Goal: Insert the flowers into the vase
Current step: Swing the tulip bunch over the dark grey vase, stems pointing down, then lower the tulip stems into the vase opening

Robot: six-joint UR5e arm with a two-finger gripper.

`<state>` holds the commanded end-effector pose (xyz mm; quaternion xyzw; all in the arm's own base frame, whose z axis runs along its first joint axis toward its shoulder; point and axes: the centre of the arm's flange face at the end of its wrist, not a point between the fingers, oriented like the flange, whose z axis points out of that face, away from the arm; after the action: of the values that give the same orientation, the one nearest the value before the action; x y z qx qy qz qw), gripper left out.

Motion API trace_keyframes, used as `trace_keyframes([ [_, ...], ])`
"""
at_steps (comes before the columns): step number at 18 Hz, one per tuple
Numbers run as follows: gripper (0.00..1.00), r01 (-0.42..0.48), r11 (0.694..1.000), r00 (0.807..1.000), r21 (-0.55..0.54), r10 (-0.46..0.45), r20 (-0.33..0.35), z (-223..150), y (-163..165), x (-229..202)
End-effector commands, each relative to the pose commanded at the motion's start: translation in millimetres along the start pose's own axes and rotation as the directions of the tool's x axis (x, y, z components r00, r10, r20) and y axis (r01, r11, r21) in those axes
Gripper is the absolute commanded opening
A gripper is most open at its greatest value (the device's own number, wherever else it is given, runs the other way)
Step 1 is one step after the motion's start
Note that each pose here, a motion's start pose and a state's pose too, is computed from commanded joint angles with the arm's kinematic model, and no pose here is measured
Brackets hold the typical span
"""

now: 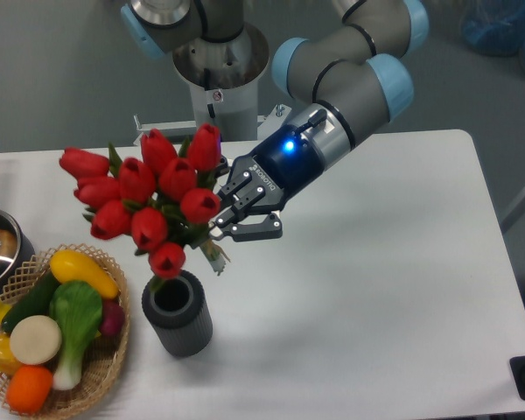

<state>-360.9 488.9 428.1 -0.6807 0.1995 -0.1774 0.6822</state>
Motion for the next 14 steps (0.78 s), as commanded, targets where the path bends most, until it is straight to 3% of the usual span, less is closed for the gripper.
trace_keyframes([
  [5,0.06,-0.064,0.997,0.998,0.051,0.065,-0.01,1.8,31.0,9.8],
  [14,0.07,-0.036,0.994,0.999,0.103,0.038,-0.017,3.3,57.6,5.3],
])
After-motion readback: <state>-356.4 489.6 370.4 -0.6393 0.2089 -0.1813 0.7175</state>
